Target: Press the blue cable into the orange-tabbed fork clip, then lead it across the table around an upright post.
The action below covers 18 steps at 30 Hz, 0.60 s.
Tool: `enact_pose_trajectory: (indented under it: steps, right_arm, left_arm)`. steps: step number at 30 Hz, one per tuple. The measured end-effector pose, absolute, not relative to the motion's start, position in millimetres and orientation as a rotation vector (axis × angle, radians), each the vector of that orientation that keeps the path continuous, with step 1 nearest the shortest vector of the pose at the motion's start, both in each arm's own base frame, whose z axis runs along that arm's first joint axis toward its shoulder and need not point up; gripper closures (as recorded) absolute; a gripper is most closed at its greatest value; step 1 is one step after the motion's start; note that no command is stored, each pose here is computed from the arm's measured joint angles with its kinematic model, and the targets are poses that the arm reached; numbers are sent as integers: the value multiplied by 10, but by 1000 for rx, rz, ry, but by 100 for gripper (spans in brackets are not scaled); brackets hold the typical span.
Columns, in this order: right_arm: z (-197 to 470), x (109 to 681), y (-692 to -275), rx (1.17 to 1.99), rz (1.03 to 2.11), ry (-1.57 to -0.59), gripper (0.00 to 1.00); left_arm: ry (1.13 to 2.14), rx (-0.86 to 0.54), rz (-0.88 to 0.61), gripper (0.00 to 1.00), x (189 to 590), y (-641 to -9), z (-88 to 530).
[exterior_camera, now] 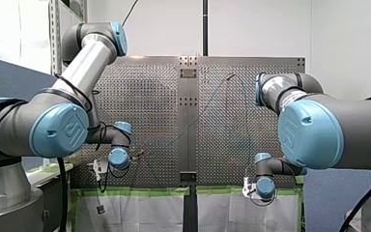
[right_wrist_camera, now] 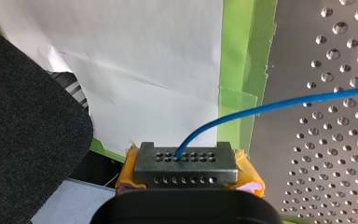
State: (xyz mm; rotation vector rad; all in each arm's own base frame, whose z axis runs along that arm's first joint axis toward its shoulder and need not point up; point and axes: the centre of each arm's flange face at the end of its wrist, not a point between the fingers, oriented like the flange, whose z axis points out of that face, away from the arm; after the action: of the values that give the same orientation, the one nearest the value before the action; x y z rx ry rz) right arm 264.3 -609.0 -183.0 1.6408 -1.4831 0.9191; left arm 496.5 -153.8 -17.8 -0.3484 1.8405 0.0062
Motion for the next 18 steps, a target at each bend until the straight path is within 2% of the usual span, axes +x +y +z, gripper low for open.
enact_pose_trajectory:
  steps: [8,18]
  right_arm:
    - [-1831,2661,-6078,1647,917,-1481,100]
    - [-1832,2676,-6070,1653,915,-1476,100]
  left_arm:
    - [1851,-366,-17,17,4998,-1428,-210]
    - [1926,-376,-32,17,4886,-1415,-447]
